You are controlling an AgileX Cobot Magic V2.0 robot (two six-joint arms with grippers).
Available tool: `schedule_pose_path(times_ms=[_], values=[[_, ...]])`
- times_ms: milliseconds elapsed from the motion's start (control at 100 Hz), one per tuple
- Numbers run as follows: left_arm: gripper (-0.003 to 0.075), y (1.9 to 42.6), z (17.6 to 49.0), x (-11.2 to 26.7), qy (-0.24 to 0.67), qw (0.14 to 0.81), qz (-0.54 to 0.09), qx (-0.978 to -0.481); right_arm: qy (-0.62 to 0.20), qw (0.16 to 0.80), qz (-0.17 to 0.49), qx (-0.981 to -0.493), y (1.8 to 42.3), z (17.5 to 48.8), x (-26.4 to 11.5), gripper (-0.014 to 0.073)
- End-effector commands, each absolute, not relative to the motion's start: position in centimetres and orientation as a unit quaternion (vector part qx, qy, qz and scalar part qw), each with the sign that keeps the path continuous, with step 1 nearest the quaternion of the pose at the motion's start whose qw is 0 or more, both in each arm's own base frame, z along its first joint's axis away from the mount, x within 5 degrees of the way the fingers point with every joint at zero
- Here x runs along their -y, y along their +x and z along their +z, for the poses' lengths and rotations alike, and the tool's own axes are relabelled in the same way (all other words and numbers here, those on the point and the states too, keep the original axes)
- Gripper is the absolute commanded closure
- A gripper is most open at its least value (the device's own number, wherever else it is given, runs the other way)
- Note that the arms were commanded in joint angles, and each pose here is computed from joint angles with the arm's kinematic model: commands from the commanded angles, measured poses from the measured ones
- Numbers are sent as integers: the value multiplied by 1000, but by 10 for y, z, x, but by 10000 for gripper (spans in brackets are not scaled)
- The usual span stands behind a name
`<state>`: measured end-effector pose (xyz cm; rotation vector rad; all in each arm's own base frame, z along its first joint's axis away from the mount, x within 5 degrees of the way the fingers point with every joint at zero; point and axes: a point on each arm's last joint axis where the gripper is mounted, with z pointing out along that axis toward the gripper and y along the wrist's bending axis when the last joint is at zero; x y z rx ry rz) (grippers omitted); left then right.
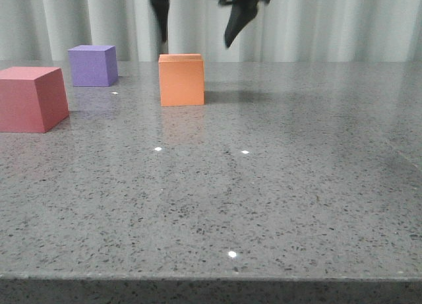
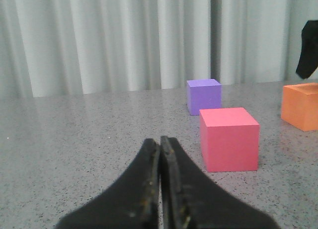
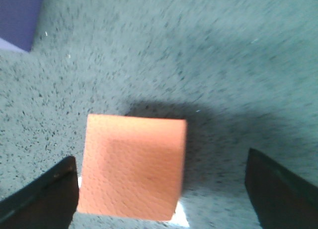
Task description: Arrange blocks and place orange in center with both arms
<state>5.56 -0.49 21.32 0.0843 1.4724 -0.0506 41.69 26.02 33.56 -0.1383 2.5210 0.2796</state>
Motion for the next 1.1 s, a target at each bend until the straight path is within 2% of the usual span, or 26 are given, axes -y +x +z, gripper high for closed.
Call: schedule_pose_path(times_ms=[0, 250, 510, 750, 940, 1090], values=[[739, 54, 207, 6, 38, 761, -29, -647, -50, 375, 120, -918, 400, 405, -228, -71], [739, 54, 207, 6, 38, 761, -29, -647, -50, 413, 89, -905, 384, 454, -168, -71], [739, 54, 207, 6, 38, 761, -29, -647, -46, 440, 52, -895, 361, 478, -117, -71], [739, 54, 207, 6, 38, 761, -29, -647, -14, 455, 19, -890, 324, 461, -60, -71], [739, 54, 207, 6, 38, 761, -29, -647, 24, 470, 0, -882, 279, 423, -19, -71], [739, 54, 207, 6, 38, 761, -29, -647, 37, 490, -5, -871, 238, 399, -5, -71]])
